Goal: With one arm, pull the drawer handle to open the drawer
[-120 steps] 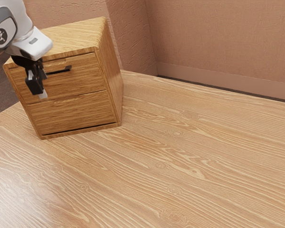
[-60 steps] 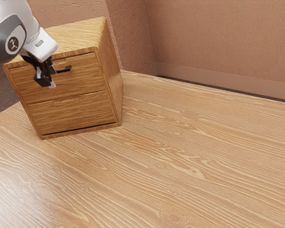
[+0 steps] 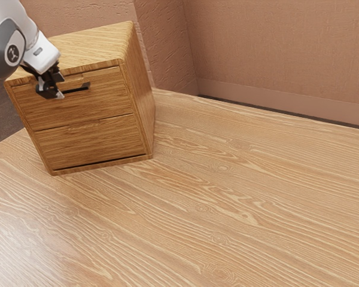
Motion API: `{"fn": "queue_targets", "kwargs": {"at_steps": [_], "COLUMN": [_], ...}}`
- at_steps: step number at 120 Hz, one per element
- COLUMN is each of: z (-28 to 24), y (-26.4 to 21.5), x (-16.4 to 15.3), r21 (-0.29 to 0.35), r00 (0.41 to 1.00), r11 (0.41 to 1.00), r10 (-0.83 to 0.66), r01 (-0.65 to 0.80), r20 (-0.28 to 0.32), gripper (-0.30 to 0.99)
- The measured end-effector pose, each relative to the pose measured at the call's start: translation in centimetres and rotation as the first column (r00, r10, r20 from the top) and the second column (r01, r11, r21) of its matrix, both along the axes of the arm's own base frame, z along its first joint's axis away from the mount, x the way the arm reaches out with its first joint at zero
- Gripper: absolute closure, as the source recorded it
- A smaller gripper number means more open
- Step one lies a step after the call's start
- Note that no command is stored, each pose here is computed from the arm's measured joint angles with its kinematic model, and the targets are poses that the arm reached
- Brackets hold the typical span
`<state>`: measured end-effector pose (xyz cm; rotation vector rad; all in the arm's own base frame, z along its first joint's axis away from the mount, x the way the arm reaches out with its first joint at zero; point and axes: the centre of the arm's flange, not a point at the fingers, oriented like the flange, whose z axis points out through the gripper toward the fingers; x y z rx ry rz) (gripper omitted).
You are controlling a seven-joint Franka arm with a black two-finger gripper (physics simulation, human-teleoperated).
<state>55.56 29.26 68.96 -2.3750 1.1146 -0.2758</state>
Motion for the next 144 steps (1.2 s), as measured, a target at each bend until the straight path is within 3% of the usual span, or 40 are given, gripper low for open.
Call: {"fn": "queue_targets", "kwargs": {"at_steps": [28, 53, 83, 144], "z": [-2.1, -2.3, -1.7, -2.6], "y": [0.5, -0.2, -2.2, -6.7], "x": [1.4, 1.1, -3.1, -8.8], "r21": [-0.004, -0.005, -0.029, -0.054], "r00": [0.999, 0.997, 0.993, 0.977], "r11": [0.999, 0.997, 0.992, 0.976], "r10": [-0.043, -0.079, -0.12, -0.21], "r01": [0.042, 0.079, 0.12, 0.212], "r20": [-0.018, -0.022, -0.003, 0.045], "gripper": [0.4, 0.63, 0.74, 0.78]}}
